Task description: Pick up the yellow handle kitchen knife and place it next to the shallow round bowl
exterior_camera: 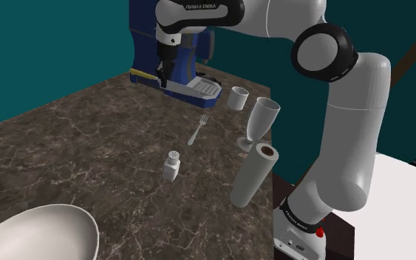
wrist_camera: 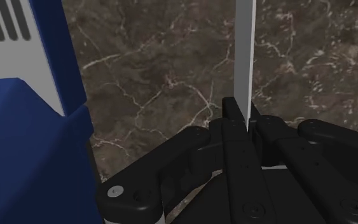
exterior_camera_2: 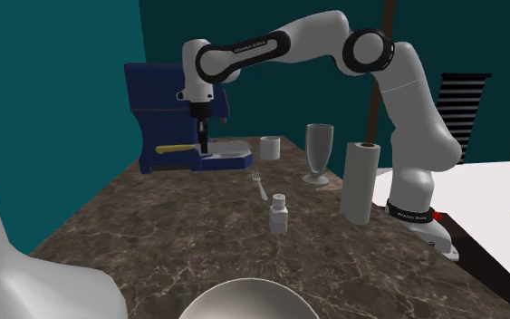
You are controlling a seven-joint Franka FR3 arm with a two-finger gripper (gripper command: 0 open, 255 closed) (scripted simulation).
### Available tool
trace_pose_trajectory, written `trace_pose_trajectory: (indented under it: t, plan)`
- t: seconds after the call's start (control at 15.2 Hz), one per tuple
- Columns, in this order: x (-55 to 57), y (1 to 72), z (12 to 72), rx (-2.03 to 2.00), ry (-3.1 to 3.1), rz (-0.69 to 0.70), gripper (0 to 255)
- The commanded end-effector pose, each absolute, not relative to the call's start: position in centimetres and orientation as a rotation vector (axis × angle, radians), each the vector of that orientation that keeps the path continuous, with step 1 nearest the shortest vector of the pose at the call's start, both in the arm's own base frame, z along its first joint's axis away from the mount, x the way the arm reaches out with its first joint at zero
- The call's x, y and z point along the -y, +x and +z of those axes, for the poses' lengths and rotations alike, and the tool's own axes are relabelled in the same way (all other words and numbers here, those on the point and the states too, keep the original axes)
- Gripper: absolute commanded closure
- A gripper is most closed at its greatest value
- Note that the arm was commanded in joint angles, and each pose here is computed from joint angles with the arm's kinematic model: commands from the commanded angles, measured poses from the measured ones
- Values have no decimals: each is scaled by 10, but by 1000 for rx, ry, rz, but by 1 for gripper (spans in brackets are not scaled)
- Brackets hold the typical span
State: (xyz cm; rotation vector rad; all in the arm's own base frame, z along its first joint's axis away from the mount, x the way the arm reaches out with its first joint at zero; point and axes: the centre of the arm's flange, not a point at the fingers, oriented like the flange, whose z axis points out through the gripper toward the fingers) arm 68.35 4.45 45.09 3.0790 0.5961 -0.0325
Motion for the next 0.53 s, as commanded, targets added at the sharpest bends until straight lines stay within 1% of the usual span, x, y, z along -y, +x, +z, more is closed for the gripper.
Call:
trace_pose_trajectory:
  t: [0.0,0.07,0.46]
  plan:
    - [-44,683,462,-596,3079,-33,255]
    - [-44,683,462,-596,3079,-33,255]
    - [-94,622,462,-596,3079,-33,255]
